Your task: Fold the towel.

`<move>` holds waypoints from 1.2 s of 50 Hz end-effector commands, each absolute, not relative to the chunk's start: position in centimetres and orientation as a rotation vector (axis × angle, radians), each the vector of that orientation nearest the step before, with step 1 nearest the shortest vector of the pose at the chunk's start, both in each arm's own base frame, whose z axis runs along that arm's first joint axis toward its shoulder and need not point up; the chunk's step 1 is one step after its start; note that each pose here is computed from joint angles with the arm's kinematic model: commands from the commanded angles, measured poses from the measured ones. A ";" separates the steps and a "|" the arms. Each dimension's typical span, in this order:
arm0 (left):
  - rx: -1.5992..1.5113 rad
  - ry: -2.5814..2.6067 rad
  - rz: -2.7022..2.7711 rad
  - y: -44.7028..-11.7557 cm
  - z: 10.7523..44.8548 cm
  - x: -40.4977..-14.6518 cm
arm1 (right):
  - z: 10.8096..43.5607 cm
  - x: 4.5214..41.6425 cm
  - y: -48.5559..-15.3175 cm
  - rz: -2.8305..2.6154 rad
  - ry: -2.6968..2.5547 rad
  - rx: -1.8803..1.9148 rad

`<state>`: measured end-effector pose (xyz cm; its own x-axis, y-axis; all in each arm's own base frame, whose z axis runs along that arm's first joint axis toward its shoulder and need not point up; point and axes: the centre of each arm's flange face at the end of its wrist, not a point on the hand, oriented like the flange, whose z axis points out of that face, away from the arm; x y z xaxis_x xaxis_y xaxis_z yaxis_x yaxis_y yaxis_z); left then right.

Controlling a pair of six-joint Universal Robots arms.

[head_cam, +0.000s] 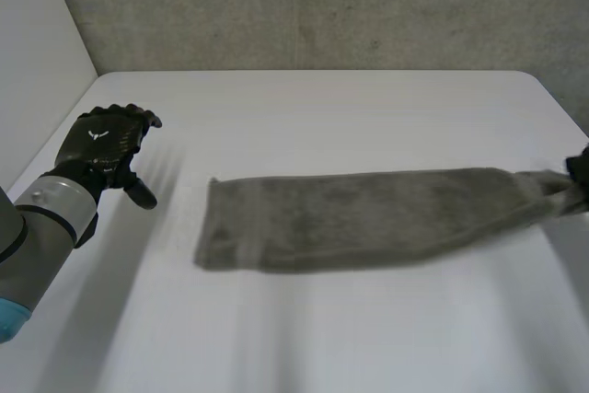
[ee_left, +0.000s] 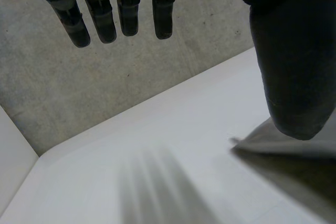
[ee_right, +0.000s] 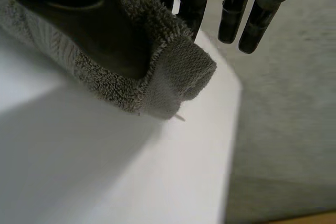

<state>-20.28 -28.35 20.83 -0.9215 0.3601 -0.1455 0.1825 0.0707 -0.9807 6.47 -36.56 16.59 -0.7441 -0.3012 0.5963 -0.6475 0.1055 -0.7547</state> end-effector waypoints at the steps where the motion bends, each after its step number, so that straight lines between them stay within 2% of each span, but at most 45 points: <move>1: -0.562 -2.193 1.976 -28.3 20.8 -20.3 | 22.5 9.3 -37.0 1.831 -1.846 1.011; 2: -0.563 -2.192 1.976 -28.3 20.8 -20.4 | 22.5 9.3 -37.0 1.832 -1.846 1.011; 3: -0.563 -2.192 1.976 -28.3 20.8 -20.4 | 23.5 11.7 -36.4 1.890 -1.802 1.070; 4: -0.563 -2.192 1.976 -28.3 20.8 -20.4 | 23.5 11.7 -36.4 1.891 -1.801 1.071; 6: -0.563 -2.192 1.976 -28.3 20.8 -20.4 | 25.2 18.8 -33.7 2.031 -1.688 1.258; 7: -0.560 -2.193 1.976 -28.3 20.8 -20.4 | 25.2 18.8 -33.7 2.032 -1.687 1.259; 8: -0.560 -2.193 1.976 -28.3 20.8 -20.4 | 25.7 21.9 -32.0 2.091 -1.633 1.340; 9: -0.560 -2.193 1.976 -28.3 20.8 -20.4 | 25.7 21.9 -32.0 2.091 -1.633 1.340; 11: -0.562 -2.190 1.977 -28.3 20.9 -20.4 | 25.6 27.6 -28.3 2.171 -1.564 1.501; 12: -0.562 -2.192 1.975 -28.3 20.8 -20.4 | 25.6 27.6 -28.3 2.171 -1.563 1.502; 14: -0.560 -2.193 1.976 -28.3 20.8 -20.4 | 23.7 32.8 -24.7 2.205 -1.523 1.684; 15: -0.560 -2.193 1.976 -28.3 20.8 -20.4 | 23.7 32.8 -24.7 2.206 -1.523 1.685; 17: -0.559 -2.194 1.976 -28.3 20.8 -20.4 | 21.2 37.1 -21.4 2.213 -1.463 1.859; 20: -0.558 -2.198 1.974 -28.3 20.8 -20.4 | 19.6 38.6 -20.0 2.195 -1.443 1.939; 22: -0.560 -2.197 1.973 -28.3 20.7 -20.4 | 16.5 40.7 -18.3 2.157 -1.408 2.057; 23: -0.560 -2.199 1.971 -28.3 20.7 -20.4 | 16.5 40.7 -18.3 2.156 -1.407 2.058; 25: -0.560 -2.200 1.969 -28.3 20.6 -20.4 | 14.0 42.1 -17.5 2.116 -1.391 2.119; 31: -0.558 -2.199 1.971 -28.4 20.7 -20.5 | 12.9 42.3 -17.8 2.075 -1.422 2.080; 34: -0.553 -2.181 1.980 -28.6 21.0 -20.7 | 14.4 41.7 -18.1 2.102 -1.468 2.019; 36: -0.544 -2.161 1.979 -28.6 21.3 -21.0 | 18.0 39.9 -19.1 2.193 -1.584 1.879; 39: -0.500 -2.089 1.987 -28.7 22.4 -21.9 | 19.6 38.5 -19.8 2.244 -1.692 1.788; 41: -0.473 -2.053 1.977 -28.7 23.0 -22.5 | 22.8 35.5 -21.1 2.352 -1.922 1.559; 42: -0.451 -2.016 1.962 -28.5 23.5 -23.1 | 22.8 35.5 -21.1 2.352 -1.923 1.558; 44: -0.426 -1.982 1.947 -28.4 24.0 -23.6 | 24.9 32.2 -22.2 2.422 -2.118 1.335; 45: -0.408 -1.952 1.933 -28.3 24.4 -24.2 | 24.9 32.2 -22.2 2.422 -2.119 1.334; 46: -0.392 -1.933 1.909 -28.2 24.4 -24.8 | 24.9 30.7 -22.6 2.415 -2.206 1.258; 47: -0.392 -1.933 1.909 -28.2 24.4 -24.8 | 24.9 30.7 -22.6 2.414 -2.206 1.257; 49: -0.391 -1.914 1.881 -28.1 24.4 -25.7 | 23.5 27.9 -23.3 2.307 -2.336 1.191; 50: -0.406 -1.895 1.855 -27.8 24.2 -26.7 | 23.5 27.9 -23.3 2.306 -2.336 1.190; 51: -0.425 -1.883 1.829 -27.4 23.9 -27.8 | 22.4 26.7 -23.7 2.230 -2.384 1.166; 52: -0.425 -1.883 1.828 -27.4 23.9 -27.8 | 21.0 25.4 -24.0 2.136 -2.437 1.143; 53: -0.451 -1.882 1.791 -27.0 23.2 -28.9 | 21.0 25.4 -24.0 2.135 -2.438 1.143; 54: -0.478 -1.883 1.756 -26.5 22.4 -30.1 | 19.6 24.5 -24.1 2.046 -2.480 1.133; 55: -0.478 -1.883 1.755 -26.5 22.4 -30.1 | 17.8 23.7 -24.1 1.946 -2.528 1.141; 56: -0.507 -1.887 1.721 -26.1 21.5 -31.2 | 17.8 23.7 -24.1 1.945 -2.529 1.141; 57: -0.537 -1.893 1.681 -25.6 20.5 -32.2 | 16.4 23.2 -24.0 1.871 -2.553 1.160; 60: -0.562 -1.910 1.640 -25.2 19.3 -33.1 | 14.6 22.7 -23.7 1.777 -2.557 1.205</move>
